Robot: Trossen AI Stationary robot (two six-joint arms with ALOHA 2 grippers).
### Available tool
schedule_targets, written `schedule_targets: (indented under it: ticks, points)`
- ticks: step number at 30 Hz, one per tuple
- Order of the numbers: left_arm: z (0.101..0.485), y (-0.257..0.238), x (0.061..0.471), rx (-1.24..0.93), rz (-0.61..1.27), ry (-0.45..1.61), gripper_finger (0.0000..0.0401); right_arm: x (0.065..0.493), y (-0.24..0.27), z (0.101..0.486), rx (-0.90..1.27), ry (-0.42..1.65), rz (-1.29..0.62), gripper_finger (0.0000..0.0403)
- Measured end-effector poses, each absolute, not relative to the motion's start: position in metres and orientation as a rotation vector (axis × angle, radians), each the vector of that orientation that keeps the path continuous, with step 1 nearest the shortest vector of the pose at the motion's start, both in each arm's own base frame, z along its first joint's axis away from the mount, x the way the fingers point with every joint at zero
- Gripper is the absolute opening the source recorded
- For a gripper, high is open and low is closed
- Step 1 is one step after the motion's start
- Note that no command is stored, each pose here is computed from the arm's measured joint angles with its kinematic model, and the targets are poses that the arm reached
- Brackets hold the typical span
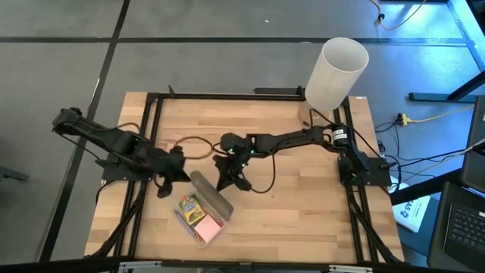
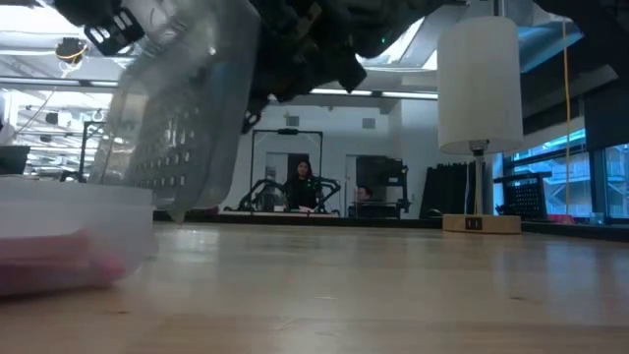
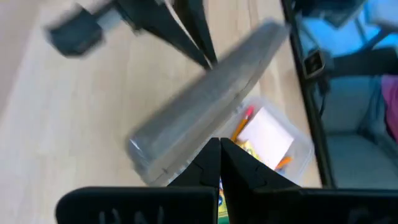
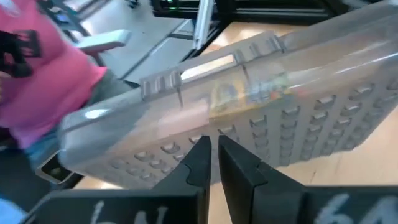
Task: Pack school essentials
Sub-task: Close the lid of the supply box
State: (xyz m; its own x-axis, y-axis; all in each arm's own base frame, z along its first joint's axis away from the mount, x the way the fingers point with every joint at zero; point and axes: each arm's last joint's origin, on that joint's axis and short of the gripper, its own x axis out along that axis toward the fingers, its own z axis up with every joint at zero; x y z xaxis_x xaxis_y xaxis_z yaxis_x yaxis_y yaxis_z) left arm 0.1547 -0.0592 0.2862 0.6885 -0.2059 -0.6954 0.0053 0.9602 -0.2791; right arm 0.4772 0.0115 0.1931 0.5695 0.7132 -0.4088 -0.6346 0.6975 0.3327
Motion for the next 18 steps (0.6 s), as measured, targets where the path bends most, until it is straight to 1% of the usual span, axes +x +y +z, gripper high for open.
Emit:
schedule_targets:
  ticks: [7, 12, 18]
  points:
    - [0.302, -0.049, 0.134, -0.258, -0.105, 0.674, 0.0001, 0.483, 0.034, 0.203, 0.051, 0.529, 0.706, 0.0035]
    - [0.301, -0.048, 0.13, -0.251, -0.097, 0.692, 0.0, 0.486, 0.045, 0.204, 0.0, 0.534, 0.61, 0.0035]
    - [0.299, -0.048, 0.132, -0.243, -0.084, 0.713, 0.0, 0.49, 0.059, 0.186, -0.005, 0.546, 0.628, 0.0035]
